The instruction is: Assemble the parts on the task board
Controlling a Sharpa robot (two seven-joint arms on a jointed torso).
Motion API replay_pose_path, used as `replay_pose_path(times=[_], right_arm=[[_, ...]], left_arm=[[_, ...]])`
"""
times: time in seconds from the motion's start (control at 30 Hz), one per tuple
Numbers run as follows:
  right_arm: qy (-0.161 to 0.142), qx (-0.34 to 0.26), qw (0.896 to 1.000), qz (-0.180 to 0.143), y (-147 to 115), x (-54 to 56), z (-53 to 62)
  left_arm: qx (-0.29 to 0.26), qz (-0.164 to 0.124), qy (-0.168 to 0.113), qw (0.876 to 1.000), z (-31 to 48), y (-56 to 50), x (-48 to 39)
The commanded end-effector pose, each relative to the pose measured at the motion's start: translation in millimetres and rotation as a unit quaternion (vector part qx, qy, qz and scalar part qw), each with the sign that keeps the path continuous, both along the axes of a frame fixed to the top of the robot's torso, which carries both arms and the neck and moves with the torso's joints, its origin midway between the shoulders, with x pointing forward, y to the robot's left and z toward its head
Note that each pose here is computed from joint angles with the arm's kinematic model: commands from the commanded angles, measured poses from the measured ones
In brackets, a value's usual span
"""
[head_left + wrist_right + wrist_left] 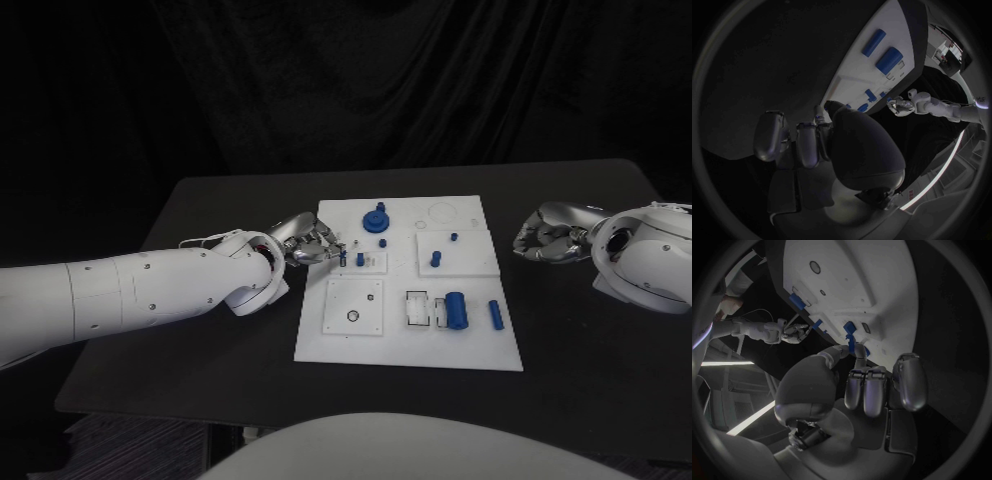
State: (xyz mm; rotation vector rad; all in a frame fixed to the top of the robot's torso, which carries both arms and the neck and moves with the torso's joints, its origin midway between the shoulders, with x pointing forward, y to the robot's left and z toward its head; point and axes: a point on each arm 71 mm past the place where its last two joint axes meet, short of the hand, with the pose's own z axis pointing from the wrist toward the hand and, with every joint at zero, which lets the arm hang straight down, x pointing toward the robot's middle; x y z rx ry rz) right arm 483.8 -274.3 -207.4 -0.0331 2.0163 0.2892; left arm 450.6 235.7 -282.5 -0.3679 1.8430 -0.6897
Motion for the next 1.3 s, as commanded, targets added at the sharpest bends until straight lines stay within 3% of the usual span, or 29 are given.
replay_pose_path(times=[0.03,0.6,0.87,1.3], right_arm=[[0.002,-0.005,1.000,-0.006,-1.5,-0.2,-0.7],[-0.004,-0.001,1.000,-0.006,-0.5,0.0,0.2],[-0.004,-0.001,1.000,-0.005,0.1,0.0,0.2],[-0.003,-0.001,1.000,-0.005,0.2,0.0,0.1]], left_arm=[[0.001,0.015,-0.003,1.000,-0.3,0.8,0.5],[0.010,0.027,0.009,1.000,-5.7,-0.4,4.1],[0.008,0.020,0.014,1.000,-11.0,-1.3,0.4],[-0.007,0.012,-0.012,1.000,-14.4,-4.0,-4.0]])
